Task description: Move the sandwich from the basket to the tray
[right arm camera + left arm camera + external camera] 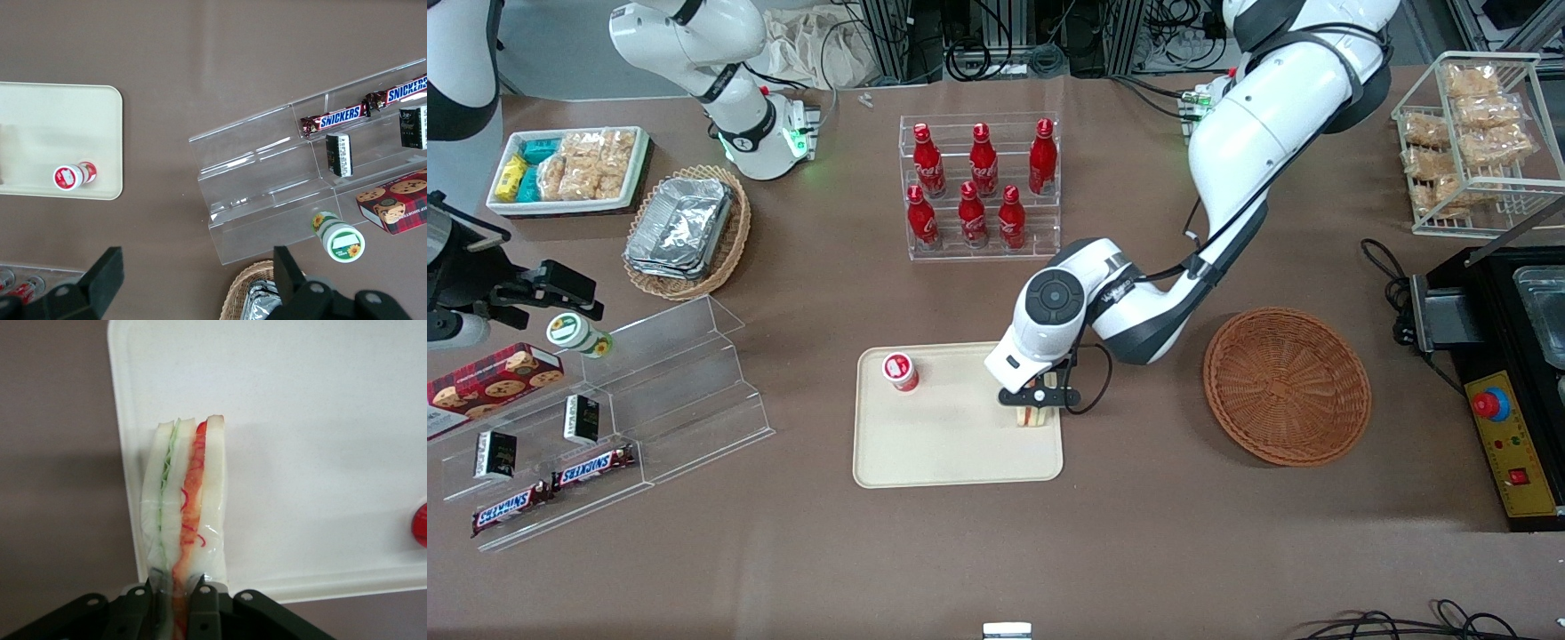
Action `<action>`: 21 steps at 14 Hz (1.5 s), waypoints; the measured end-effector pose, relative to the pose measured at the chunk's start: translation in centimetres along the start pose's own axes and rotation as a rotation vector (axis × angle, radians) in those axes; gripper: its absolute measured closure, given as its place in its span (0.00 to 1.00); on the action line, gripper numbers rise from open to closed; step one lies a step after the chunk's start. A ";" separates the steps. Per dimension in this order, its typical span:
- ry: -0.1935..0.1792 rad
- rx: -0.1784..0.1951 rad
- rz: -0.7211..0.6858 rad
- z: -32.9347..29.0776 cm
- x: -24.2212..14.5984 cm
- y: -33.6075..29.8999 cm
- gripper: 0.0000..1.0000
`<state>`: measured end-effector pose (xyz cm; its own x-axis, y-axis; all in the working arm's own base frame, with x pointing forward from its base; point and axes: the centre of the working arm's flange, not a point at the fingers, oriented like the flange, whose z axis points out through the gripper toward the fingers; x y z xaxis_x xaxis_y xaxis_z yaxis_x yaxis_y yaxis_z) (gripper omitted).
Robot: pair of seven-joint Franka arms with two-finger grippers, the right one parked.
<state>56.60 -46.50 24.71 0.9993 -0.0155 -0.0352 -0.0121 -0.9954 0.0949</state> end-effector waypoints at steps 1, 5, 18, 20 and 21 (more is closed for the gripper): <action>-0.004 -0.006 -0.003 0.6 0.1 0.0 0.82; -0.003 -0.013 -0.009 0.7 0.5 -0.1 0.57; 0.051 0.125 -0.219 -17.5 7.6 -10.0 0.00; 0.063 0.127 -0.235 -20.8 9.2 -14.8 0.00; 0.053 0.125 -0.223 -22.0 9.6 -16.9 0.00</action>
<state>67.25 -27.72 44.68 0.9782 0.2074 0.0112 0.2077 -0.9776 -0.0335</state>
